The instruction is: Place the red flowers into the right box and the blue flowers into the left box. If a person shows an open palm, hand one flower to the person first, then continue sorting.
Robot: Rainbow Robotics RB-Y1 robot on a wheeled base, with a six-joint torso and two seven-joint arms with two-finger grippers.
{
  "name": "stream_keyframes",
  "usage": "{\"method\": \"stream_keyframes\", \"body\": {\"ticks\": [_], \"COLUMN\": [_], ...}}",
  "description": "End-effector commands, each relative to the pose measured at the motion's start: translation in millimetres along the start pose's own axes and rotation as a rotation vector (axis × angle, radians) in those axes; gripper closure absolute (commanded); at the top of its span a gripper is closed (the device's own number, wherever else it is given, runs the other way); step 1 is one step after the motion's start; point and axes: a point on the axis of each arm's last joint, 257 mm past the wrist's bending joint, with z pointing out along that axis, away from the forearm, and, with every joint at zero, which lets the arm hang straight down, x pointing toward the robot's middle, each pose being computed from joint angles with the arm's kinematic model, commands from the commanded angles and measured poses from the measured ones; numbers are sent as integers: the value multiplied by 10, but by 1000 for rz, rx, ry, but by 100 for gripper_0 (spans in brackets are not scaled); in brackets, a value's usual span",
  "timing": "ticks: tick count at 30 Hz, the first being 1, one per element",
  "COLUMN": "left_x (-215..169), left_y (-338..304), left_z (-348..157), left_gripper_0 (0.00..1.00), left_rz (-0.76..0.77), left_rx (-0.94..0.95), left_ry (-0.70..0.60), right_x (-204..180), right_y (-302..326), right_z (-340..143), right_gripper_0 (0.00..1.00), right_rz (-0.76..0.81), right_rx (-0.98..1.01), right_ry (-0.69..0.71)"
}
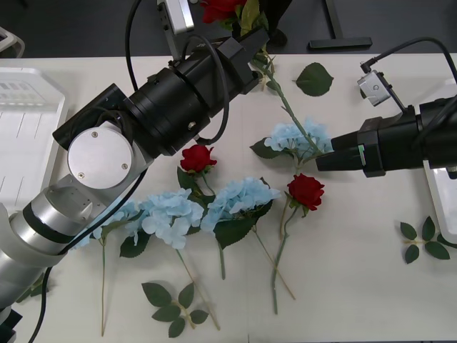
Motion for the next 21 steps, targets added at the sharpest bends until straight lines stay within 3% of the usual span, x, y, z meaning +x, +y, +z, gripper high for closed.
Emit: {"method": "stream_keyframes", "body": {"ticks": [1,3,4,5,6,7,9,21], "left_x": [-178,-178,-178,-178,-178,-178,-178,-178], "left_y": [-218,-218,-218,-218,-218,-218,-218,-218], "left_z": [96,96,96,96,96,96,96,96], "left_gripper_0": [100,100,100,100,100,100,100,100], "left_rz": [7,7,7,7,7,7,7,7], "left_rx": [43,43,43,43,43,43,43,43], "left_ry": [-42,-42,-42,-42,-42,-42,-42,-42], "right_x": [-236,-285,-294,-316,-317,-322,-325,-332], "right_y": [148,183,197,216,218,223,254,317], "right_z": [122,203,243,277,322,343,406,510], "right_gripper_0": [0,1,10,26,54,74,98,100], "right_rz": [-76,-82,-81,-88,-89,-88,-86,-81], "right_rx": [-31,-38,-42,-44,-44,-44,-52,-67], "right_ry": [-38,-53,-54,-58,-60,-62,-64,-67]}}
